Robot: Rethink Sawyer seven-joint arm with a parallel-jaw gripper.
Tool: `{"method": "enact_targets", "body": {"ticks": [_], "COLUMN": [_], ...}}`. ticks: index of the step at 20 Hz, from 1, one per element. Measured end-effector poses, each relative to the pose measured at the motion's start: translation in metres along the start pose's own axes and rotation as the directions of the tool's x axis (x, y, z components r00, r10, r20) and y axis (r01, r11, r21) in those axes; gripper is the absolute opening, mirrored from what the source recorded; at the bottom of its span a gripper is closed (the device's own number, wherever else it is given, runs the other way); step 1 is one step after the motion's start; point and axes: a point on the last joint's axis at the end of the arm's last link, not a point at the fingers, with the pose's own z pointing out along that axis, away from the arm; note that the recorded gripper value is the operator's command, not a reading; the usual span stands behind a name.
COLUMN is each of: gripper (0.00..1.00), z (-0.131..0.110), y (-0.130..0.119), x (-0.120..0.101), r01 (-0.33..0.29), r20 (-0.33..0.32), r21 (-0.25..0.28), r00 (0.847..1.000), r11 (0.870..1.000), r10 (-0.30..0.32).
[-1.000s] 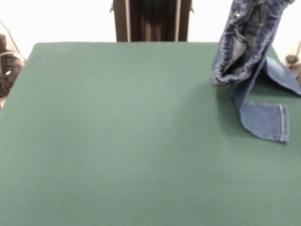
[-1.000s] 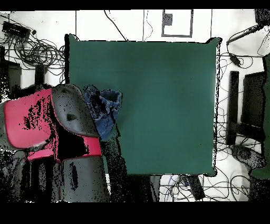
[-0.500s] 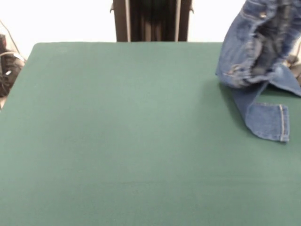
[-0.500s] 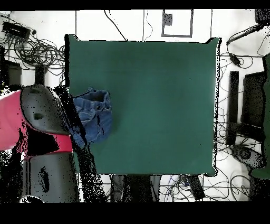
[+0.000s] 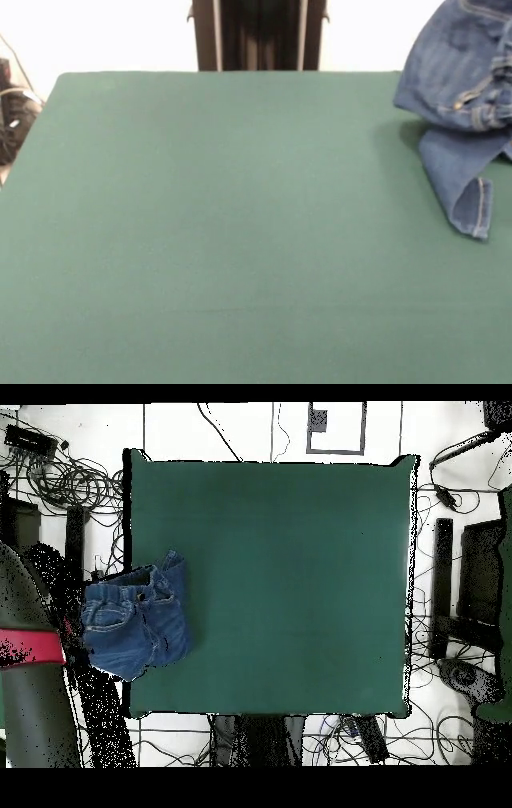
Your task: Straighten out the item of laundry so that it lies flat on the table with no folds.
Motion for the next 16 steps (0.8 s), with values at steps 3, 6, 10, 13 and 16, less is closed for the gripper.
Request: {"method": "enact_targets", "body": {"ticks": [3,6,10,13,16], "gripper": [0.00,0.00,0.00,0.00,0.00], "z": [-0.007,-0.021,-0.041,-0.059,-0.078], "y": [0.002,0.004,0.008,0.010,0.014], "x": [0.004,0.010,0.019,0.023,0.023], "r01": [-0.006,-0.016,-0.036,-0.058,-0.081], "r20": [-0.020,-0.050,-0.077,-0.095,-0.122], "r21": [0.004,0.011,0.018,0.016,0.017], "r00": [1.000,0.999,0.996,0.994,0.989], "r11": [1.000,1.000,0.999,0.998,0.997], "r10": [0.006,0.017,0.037,0.059,0.083]}}
